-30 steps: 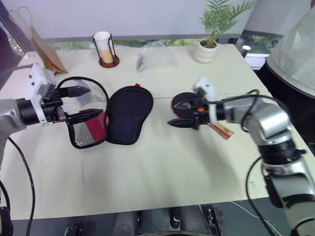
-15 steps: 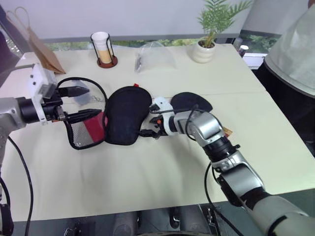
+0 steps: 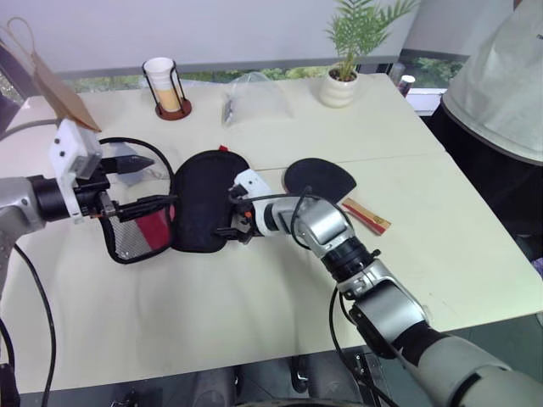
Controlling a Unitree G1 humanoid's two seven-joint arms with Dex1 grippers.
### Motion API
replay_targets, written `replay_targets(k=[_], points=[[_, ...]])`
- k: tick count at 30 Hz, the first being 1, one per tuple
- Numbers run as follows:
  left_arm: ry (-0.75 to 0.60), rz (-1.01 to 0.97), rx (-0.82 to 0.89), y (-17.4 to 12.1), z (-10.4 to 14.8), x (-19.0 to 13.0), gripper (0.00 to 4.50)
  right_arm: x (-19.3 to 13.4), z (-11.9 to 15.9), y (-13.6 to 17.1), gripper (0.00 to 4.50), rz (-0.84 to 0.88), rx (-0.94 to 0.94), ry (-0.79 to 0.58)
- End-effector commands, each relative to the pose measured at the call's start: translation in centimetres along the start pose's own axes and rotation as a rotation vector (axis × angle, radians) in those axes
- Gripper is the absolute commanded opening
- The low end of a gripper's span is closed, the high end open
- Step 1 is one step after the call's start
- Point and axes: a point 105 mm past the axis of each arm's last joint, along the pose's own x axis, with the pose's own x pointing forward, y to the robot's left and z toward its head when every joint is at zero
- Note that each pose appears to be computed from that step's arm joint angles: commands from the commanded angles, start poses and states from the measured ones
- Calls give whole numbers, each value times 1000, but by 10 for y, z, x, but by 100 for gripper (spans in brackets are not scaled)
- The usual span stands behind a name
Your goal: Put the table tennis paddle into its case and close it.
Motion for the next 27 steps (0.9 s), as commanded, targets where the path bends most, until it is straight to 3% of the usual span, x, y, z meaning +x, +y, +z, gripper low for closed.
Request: replay_targets(k=[1,2,6,13,18,27], points=[[-24,22,27,0,10,-6,450,10,-21,5,247,6,-7,76],[-24,23,27,0,9,-6,450,10,-22,4,214,-2,-17,80],[-25,25,25,-1,9,-5,450,7,-26,1,8,-20,-40,91],[-32,19,23,-1,8,-1,450,-20,-27,-6,3,-37,-14,73],[-31,12,21,0,7,1,450,-67,-36,-22,3,-73,-8,78],[-38,-15,19,-1,4,9,450,-120,-63,-13,3,48,-95,155]])
